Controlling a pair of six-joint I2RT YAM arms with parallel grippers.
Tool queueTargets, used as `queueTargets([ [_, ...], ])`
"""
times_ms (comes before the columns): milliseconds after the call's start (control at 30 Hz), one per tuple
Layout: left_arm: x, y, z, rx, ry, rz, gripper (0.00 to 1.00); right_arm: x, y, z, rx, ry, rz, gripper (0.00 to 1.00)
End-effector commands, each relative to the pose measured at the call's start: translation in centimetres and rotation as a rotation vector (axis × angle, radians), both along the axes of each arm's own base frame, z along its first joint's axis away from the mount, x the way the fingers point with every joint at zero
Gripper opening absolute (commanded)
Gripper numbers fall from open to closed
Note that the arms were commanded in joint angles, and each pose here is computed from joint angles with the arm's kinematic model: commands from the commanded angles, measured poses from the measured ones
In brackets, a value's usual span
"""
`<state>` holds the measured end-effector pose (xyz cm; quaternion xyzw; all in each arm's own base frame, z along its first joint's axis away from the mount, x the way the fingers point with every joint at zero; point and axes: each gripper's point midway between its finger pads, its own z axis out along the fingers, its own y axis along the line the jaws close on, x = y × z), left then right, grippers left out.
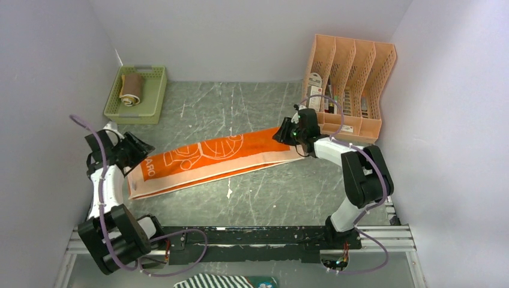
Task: Roll the towels
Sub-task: Fold the towel at the center of the board.
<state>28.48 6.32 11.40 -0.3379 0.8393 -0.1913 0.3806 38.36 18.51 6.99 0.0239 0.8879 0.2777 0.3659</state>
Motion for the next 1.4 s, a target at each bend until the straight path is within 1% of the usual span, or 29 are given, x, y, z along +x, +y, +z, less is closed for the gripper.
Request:
queueTargets([
  [0,1.6,-1.4,0.6,0.041,-0.039,-0.043,0.59,2.8,1.0,2.1,0.012,-0.097,0.052,0.29],
  [100,1.6,0.1,-0.5,0.084,-0.004,0.026,0.60,4.2,1.4,1.4,-0.004,-0.101,0.068,0.25],
  [233,1.3,2.6,-1.9,0.082,0.045,0.131,0.58,5.8,2.1,0.2,-0.011,-0.082,0.096,0.15],
  [300,0.9,3.8,-2.6,0.056,0.056,0.182,0.58,6.1,2.1,-0.9,-0.017,-0.051,0.096,0.15],
  [367,0.6,4.8,-3.3,0.046,0.096,0.219,0.57,6.1,1.8,-2.1,-0.019,-0.025,0.087,0.15],
  [467,0.4,5.0,-5.1,0.003,0.166,0.231,0.56,6.2,0.8,-4.0,-0.025,0.025,0.065,0.16],
  [633,0.6,5.5,-8.3,-0.059,0.253,0.296,0.52,6.1,-0.4,-6.1,-0.015,0.091,0.042,0.16],
  [733,0.9,6.4,-9.8,-0.073,0.301,0.348,0.46,6.2,-1.0,-6.7,-0.024,0.112,0.034,0.16],
  [867,0.5,9.4,-10.5,0.020,0.380,0.449,0.40,6.3,-1.9,-8.5,-0.035,0.154,0.010,0.16],
  [1000,1.1,10.9,-11.1,0.048,0.404,0.465,0.15,6.8,-2.8,-9.7,-0.018,0.185,-0.019,0.16],
  [1033,1.4,11.0,-11.4,0.046,0.410,0.459,0.08,7.0,-2.9,-10.0,-0.013,0.192,-0.023,0.16],
  [1233,4.1,12.6,-12.1,0.046,0.387,0.453,0.07,7.8,-2.8,-10.6,-0.010,0.188,-0.024,0.16],
  [1367,6.2,13.4,-11.8,0.047,0.365,0.437,0.07,9.6,-2.9,-10.7,-0.034,0.179,-0.019,0.16],
])
